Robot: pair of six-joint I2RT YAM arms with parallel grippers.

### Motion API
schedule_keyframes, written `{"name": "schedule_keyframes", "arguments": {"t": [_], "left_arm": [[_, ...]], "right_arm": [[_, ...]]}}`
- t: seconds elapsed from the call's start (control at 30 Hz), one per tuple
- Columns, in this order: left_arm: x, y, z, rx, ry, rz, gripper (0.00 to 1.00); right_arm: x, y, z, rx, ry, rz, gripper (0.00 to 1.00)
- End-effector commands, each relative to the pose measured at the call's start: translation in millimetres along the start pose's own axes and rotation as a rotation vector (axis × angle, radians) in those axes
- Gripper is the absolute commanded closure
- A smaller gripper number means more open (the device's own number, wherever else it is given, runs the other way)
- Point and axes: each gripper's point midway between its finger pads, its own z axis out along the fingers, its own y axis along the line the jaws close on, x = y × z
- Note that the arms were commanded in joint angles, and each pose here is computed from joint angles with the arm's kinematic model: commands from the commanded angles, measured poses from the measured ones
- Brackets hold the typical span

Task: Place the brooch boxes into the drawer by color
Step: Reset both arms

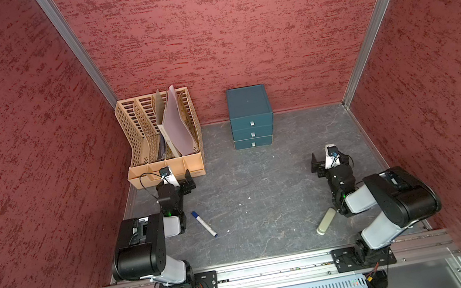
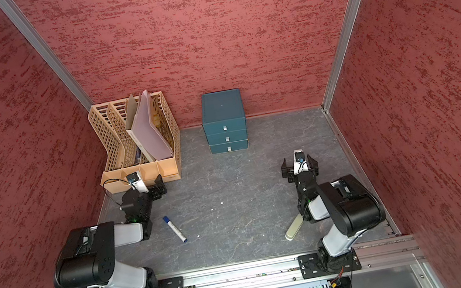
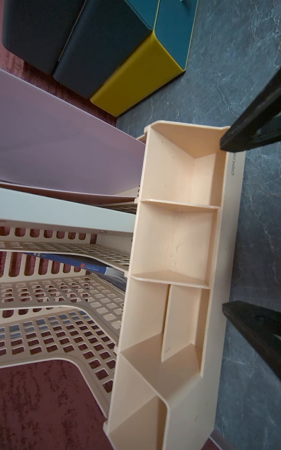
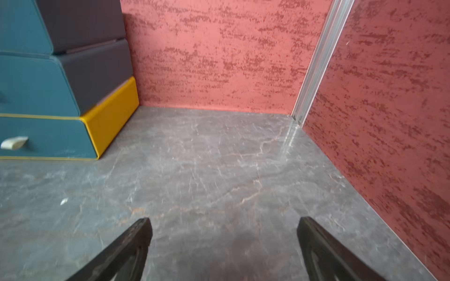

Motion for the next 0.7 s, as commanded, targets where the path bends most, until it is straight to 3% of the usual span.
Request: {"name": "schedule_keyframes", "arguments": {"t": [0.0, 0.1, 0.67], "left_arm": [[-2.1, -2.1, 1.8, 0.015, 0.001, 0.016, 0.00], [-2.6, -2.6, 2.4, 0.013, 0.000, 0.018, 0.00], [-1.2, -3.9, 3.8, 0.003, 0.009, 0.032, 0.00]], "right_arm": [[-0.2, -1.1, 17.8, -0.017, 0.069, 0.033, 0.01], [4.4, -8.2, 27.0, -0.047, 0.125, 0.084, 0.01], [3.7, -8.5, 25.6, -0.047, 0.118, 0.084, 0.02]]}}
